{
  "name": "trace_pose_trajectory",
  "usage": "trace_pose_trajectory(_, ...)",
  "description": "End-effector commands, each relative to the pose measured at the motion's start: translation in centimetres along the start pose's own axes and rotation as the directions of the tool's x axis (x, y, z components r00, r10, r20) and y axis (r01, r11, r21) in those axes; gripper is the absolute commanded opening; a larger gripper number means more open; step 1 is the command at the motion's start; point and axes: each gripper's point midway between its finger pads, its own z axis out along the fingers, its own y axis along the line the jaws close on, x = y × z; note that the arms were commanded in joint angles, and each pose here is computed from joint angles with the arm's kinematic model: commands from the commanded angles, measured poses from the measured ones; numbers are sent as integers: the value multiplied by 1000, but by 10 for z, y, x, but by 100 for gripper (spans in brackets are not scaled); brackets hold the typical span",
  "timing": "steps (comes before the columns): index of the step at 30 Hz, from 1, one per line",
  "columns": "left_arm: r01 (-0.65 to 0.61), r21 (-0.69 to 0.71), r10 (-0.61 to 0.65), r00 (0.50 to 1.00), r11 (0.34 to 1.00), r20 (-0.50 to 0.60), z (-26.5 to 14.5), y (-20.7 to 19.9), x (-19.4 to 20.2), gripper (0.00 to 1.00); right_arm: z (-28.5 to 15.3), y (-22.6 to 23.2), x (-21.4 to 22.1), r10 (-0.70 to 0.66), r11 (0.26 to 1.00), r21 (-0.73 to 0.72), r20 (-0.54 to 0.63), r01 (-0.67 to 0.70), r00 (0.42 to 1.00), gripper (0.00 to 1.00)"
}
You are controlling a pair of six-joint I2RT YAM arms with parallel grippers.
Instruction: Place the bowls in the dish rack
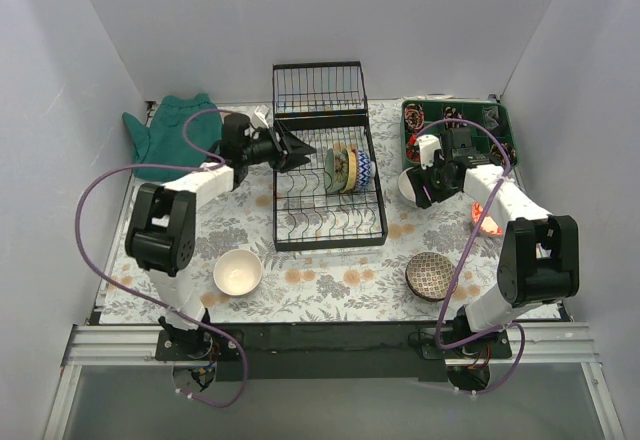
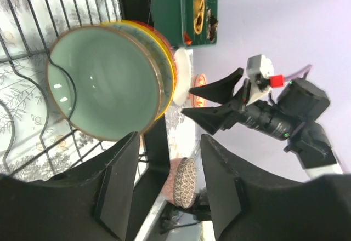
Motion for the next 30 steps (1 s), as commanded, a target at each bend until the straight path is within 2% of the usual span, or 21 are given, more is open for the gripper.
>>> trace_pose_trajectory(1, -302, -80, 302, 953, 950, -17, -67, -26, -6, 48, -16, -2, -11, -32, 999, 27, 58, 31, 998, 67)
trace_pose_trajectory(2, -421, -82, 420, 907, 903, -32, -76, -37, -12, 48, -16, -1, -10, -32, 999, 26, 58, 31, 998, 67)
trace_pose_trajectory(3, -543, -118, 527, 838, 832, -142, -90, -20, 4, 47, -18, 0, -10, -33, 999, 24, 65, 32, 997, 67)
trace_pose_trajectory(5, -698, -126, 669, 714, 705, -208, -114, -27, 11, 47, -19, 1, -10, -34, 999, 23, 72, 33, 997, 67)
trace_pose_trajectory(6, -713, -132, 657, 691, 689, -303, -131, -15, 31, 47, -19, 1, -11, -34, 999, 26, 76, 32, 997, 67)
trace_pose_trajectory(7, -824, -93, 753, 551, 559, -359, -143, -7, 34, 48, -19, 1, -12, -36, 999, 27, 80, 34, 996, 67)
trace_pose_trajectory(8, -866, -98, 783, 487, 490, -387, -160, -9, 40, 48, -20, 1, -12, -41, 999, 28, 83, 39, 996, 67)
trace_pose_trajectory(9, -874, -81, 744, 453, 478, -491, -178, 15, 65, 49, -20, 0, -12, -44, 999, 32, 85, 41, 995, 67)
trace_pose_trajectory(10, -907, -74, 750, 386, 415, -537, -188, 27, 71, 49, -20, 0, -13, -49, 998, 32, 91, 47, 995, 67)
trace_pose_trajectory(11, -928, -86, 737, 341, 361, -583, -204, 37, 77, 49, -19, -1, -14, -52, 998, 34, 93, 49, 994, 67)
trace_pose_trajectory(12, -921, -60, 688, 330, 385, -646, -218, 53, 101, 48, -19, -1, -13, -52, 998, 32, 93, 49, 994, 67)
trace_pose_trajectory(15, -953, -8, 693, 225, 301, -685, -240, 61, 125, 48, -18, 0, -14, -54, 998, 29, 99, 52, 994, 67)
trace_pose_trajectory(16, -953, 27, 678, 195, 302, -709, -246, 73, 140, 47, -17, 1, -13, -55, 998, 26, 98, 53, 994, 67)
trace_pose_trajectory(18, -963, 112, 701, 95, 244, -706, -259, 75, 158, 47, -16, 2, -11, -53, 998, 18, 98, 52, 994, 67)
trace_pose_trajectory(21, -957, 181, 692, 29, 229, -721, -270, 87, 179, 47, -16, 4, -12, -52, 999, 10, 104, 51, 993, 67)
trace_pose_trajectory(26, -946, 223, 675, -5, 237, -738, -279, 102, 196, 46, -17, 5, -12, -51, 999, 8, 107, 51, 993, 67)
trace_pose_trajectory(30, -954, 218, 629, -42, 206, -776, -284, 126, 196, 45, -19, 5, -12, -50, 999, 12, 112, 49, 992, 67)
